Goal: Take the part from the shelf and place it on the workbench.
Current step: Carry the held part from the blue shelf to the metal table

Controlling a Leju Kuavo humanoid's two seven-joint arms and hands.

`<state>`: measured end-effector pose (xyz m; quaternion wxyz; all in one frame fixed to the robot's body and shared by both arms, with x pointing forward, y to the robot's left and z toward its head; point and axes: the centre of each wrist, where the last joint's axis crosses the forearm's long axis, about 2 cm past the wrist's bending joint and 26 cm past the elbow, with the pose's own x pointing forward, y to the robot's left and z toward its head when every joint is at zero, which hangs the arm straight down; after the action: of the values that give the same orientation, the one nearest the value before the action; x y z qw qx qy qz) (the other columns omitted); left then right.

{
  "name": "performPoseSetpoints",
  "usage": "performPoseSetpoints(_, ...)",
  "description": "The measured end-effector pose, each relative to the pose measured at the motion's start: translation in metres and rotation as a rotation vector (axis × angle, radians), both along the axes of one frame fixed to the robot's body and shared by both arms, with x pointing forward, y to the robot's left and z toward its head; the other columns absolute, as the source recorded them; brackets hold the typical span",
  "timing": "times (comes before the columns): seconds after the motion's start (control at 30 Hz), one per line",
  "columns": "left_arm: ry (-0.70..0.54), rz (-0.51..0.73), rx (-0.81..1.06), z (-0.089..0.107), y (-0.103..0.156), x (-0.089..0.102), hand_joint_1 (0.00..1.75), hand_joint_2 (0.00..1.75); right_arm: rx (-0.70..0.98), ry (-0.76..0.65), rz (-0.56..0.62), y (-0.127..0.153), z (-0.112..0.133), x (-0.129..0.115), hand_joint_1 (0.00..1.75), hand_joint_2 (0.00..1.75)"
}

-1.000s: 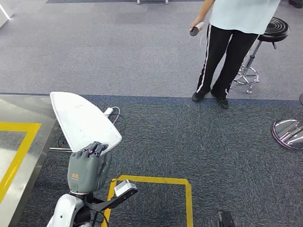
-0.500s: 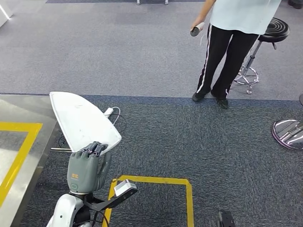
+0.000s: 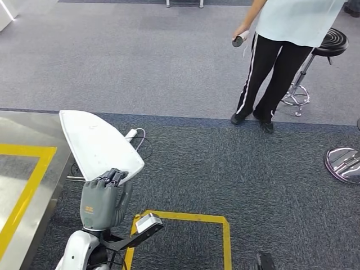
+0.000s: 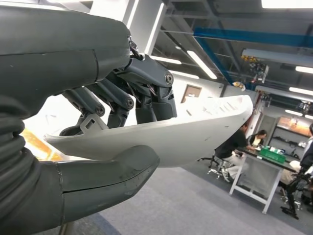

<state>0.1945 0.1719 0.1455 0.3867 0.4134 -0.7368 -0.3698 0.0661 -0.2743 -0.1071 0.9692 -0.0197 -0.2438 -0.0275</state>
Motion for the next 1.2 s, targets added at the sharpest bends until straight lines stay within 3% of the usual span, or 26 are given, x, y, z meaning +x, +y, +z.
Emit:
performPoseSetpoints(0.9, 0.004, 0.0, -0.007, 0.0001, 0.0, 0.0001, 1.75, 1.75, 0.001, -0.006, 0.001, 0.0018, 0.0005, 0.0025, 0.0, 0.0)
performPoseSetpoints(1.2, 0.098, -0.001, -0.126, -0.0014, 0.0021, 0.0006, 1.75, 1.75, -0.001, 0.005, -0.009, -0.0001, -0.0003, -0.0022, 0.0, 0.0)
